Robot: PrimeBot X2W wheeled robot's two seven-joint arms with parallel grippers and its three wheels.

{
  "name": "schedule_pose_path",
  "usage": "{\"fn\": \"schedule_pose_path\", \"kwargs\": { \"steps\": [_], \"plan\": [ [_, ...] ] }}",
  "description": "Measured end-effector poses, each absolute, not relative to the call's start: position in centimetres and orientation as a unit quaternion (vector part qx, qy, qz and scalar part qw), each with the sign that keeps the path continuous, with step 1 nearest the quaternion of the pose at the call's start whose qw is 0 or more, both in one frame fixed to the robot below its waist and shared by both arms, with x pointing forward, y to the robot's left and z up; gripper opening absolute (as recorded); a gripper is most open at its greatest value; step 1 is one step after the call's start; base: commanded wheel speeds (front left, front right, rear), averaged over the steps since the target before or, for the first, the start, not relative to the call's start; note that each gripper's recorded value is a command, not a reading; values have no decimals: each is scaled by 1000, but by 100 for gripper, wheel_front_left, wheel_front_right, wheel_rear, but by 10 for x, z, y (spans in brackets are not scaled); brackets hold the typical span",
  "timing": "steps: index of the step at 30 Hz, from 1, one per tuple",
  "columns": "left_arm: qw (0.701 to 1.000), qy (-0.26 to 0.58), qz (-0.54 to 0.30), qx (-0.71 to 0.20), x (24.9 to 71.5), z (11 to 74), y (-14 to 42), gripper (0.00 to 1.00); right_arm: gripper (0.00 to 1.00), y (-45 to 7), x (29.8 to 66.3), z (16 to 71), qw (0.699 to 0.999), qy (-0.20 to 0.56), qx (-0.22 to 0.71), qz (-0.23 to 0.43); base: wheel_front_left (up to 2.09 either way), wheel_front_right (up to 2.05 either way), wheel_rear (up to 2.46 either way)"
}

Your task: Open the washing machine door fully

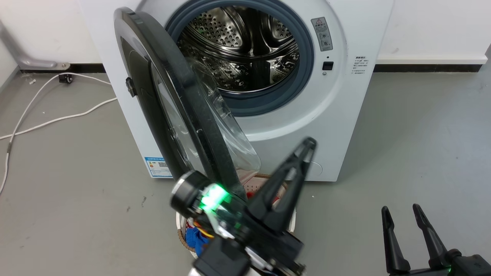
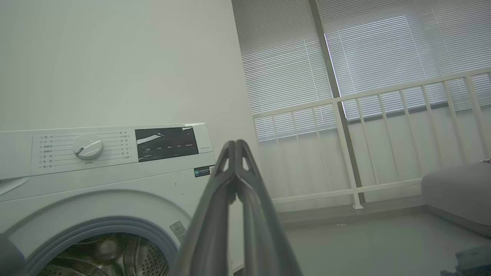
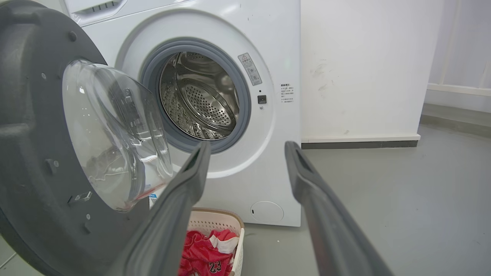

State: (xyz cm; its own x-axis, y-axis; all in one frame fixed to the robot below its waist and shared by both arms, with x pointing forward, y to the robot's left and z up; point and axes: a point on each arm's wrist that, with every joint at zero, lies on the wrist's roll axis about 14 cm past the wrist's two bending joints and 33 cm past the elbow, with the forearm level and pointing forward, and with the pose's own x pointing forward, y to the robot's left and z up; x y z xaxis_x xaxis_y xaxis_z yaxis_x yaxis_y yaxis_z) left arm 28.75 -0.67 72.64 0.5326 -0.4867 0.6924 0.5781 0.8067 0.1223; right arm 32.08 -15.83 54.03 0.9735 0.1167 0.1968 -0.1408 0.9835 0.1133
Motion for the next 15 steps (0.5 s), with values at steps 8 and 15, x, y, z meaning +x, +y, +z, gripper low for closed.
{"fn": "schedule_pose_path", "kwargs": {
  "steps": [8, 15],
  "plan": [
    [873, -322, -359, -65, 276, 693, -39, 0, 100, -155, 322, 539, 991, -93, 63, 70, 0, 0, 0],
    [893, -258, -364, -64, 282, 653, -46, 0, 100, -152, 323, 535, 991, -87, 64, 74, 0, 0, 0]
  ]
}}
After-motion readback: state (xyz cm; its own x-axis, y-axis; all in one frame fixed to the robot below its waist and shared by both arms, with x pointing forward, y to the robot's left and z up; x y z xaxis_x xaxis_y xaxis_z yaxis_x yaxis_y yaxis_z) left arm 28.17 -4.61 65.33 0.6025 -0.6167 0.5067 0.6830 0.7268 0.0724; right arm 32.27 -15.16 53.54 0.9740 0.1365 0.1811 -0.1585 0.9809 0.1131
